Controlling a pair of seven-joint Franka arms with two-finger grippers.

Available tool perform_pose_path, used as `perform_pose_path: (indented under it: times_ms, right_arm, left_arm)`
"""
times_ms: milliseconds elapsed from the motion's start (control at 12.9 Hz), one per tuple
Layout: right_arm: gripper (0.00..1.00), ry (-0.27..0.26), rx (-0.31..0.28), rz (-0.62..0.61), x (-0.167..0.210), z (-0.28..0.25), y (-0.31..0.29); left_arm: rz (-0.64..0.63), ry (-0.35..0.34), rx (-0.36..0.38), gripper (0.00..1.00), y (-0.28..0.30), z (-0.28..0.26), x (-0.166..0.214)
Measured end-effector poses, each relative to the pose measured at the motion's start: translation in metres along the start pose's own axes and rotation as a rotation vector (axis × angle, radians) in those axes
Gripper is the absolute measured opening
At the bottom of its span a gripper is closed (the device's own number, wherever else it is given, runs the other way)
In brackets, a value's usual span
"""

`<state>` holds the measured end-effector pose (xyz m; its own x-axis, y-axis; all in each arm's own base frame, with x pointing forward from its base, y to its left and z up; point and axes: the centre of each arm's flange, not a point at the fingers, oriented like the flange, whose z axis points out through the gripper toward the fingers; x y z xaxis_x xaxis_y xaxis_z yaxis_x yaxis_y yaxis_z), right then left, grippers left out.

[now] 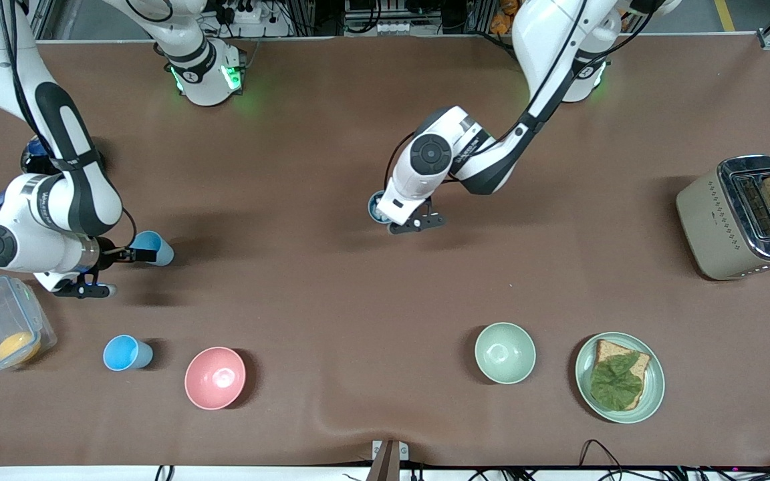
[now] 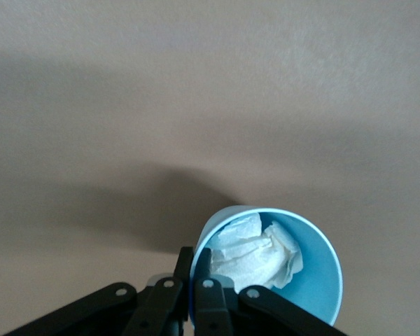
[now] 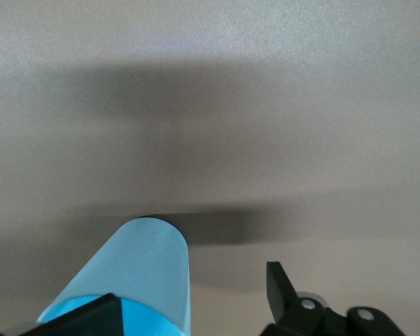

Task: Stack blue cups with both arms
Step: 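Carry the tissue-filled cup to mid-table with the left gripper and lower it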

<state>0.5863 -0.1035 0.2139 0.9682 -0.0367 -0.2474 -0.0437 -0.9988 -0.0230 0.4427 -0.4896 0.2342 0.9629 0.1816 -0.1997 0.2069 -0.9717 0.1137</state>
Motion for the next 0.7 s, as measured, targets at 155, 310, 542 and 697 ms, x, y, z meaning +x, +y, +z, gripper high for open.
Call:
perform_pose_path:
  times_ms: [155,310,542,697]
  right_arm:
    - [1.0,-0.001,0.0,0.0,-0.001,0.0,0.0]
    - [1.0,-0.002,0.0,0.0,-0.001,0.001,0.0]
    - [1.0,0.007,-0.001,-0.001,-0.002,0.002,-0.001]
    - [1.0,0.032,-0.004,-0.001,-0.006,0.003,-0.002]
  left_arm:
    - [0.005,0.027,0.026,0.04,0.002,0.006,-0.001]
    - [0.004,0.046,0.032,0.04,0.006,0.008,0.001]
    - [0.023,0.082,0.031,0.04,0.012,0.001,0.007]
    - [0.03,0.092,0.036,0.04,0.013,0.005,0.011]
